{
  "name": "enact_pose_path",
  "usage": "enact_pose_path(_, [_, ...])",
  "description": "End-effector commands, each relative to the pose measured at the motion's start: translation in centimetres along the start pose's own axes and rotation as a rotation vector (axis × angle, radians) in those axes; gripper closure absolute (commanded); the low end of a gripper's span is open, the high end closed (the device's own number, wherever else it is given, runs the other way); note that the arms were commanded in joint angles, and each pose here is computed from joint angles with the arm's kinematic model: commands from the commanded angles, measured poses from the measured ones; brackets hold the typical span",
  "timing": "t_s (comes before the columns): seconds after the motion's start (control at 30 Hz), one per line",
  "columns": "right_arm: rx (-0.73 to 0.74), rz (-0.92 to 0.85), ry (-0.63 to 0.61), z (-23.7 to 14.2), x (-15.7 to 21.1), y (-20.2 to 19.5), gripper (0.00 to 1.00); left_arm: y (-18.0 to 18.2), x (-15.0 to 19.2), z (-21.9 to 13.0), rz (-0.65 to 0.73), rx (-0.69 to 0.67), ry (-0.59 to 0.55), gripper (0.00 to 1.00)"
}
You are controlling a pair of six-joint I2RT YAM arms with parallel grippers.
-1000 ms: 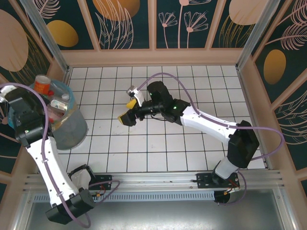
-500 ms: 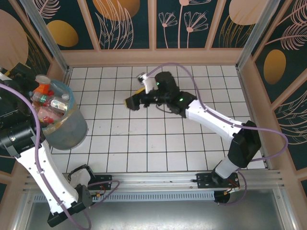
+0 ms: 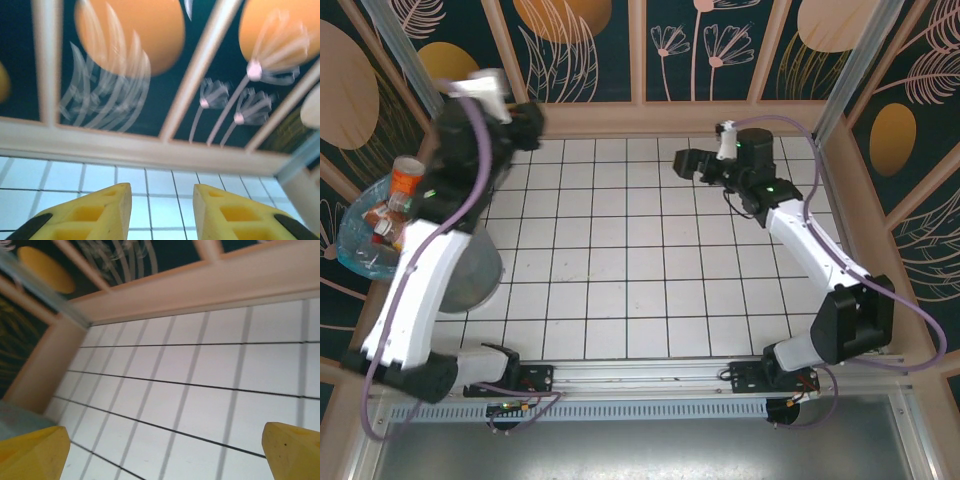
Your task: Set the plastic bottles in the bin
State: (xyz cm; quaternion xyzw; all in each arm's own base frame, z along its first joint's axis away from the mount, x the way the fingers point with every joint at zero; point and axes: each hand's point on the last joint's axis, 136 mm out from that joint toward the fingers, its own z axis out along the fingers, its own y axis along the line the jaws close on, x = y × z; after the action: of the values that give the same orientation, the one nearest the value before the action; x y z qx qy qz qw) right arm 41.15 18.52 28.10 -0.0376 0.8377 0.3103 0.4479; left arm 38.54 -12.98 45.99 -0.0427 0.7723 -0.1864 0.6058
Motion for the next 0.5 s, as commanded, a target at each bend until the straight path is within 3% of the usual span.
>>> enact_pose_path(0.0, [0.118, 0.028, -0.043, -1.9, 0.2, -4.2, 0.01, -1.4, 3.7, 3.5, 0.067, 0.011, 0.003, 0.62])
enact_pose_path(0.1, [0.215, 0.013, -0.101, -3.1, 1.2, -8.0, 0.01, -2.0, 9.3, 5.4, 0.137, 0.059, 0.028, 0.62])
enact_pose_path(0.2, [0.333, -0.061, -0.197, -4.5, 2.7, -11.1, 0.01, 0.4, 13.4, 5.3, 0.171, 0.037, -0.026, 0.56])
enact_pose_path(0.3, [0.413, -0.172, -0.295, -5.6, 4.2, -13.3, 0.01, 5.3, 16.3, 4.0, 0.262, -0.131, -0.082, 0.47])
enact_pose_path(0.47, [0.53, -0.258, -0.39, -6.5, 6.3, -16.5, 0.01, 12.3, 20.5, 2.4, 0.431, -0.362, -0.053, 0.4])
